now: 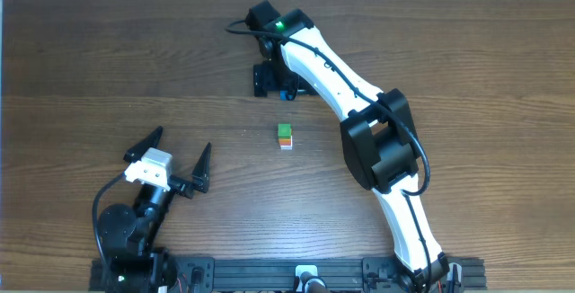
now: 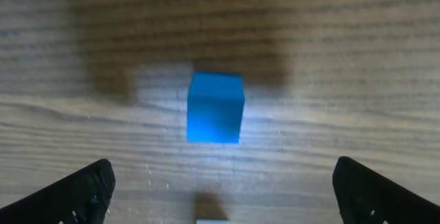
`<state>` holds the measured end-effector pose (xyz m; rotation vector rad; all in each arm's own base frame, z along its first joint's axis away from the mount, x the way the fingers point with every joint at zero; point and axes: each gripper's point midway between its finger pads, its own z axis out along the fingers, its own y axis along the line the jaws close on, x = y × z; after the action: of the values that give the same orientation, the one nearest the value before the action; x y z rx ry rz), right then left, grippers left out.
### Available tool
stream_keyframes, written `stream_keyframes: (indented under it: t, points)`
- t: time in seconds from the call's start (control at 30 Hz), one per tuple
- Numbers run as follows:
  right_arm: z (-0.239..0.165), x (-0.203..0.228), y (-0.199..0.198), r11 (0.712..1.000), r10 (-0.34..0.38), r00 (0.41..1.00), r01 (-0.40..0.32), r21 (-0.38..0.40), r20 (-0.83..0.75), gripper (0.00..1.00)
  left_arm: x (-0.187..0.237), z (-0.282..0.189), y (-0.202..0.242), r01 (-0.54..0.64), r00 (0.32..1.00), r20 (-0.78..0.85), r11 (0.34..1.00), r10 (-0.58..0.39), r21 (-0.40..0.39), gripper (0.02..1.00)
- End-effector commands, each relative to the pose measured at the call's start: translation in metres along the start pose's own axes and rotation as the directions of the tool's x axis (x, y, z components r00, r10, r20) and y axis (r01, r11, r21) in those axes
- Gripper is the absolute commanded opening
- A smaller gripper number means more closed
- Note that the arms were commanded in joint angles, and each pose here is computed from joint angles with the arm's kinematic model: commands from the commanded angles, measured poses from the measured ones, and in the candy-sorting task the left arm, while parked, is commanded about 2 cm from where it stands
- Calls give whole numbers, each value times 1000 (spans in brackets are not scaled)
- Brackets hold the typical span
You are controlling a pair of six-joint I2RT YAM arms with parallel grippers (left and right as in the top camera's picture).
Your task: Stack Cubes
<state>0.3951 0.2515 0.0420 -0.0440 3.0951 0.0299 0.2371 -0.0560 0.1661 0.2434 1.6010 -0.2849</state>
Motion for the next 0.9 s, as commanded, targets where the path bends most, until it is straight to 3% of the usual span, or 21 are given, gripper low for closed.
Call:
stream_keyframes:
  t: [0.03, 0.47, 0.9]
  points:
    - [13, -11, -5, 1000, 7, 1000, -7, 15, 8, 965, 2, 0, -2, -4, 1000, -1, 1000, 4, 12, 1000]
    - [33, -19, -10, 1000, 17, 1000, -17, 18, 6, 917, 2, 0, -2, -4, 1000, -1, 1000, 4, 12, 998]
    - [32, -18, -1, 1000, -8, 1000, 7, 9, 18, 367, 2, 0, -2, -4, 1000, -1, 1000, 4, 12, 1000]
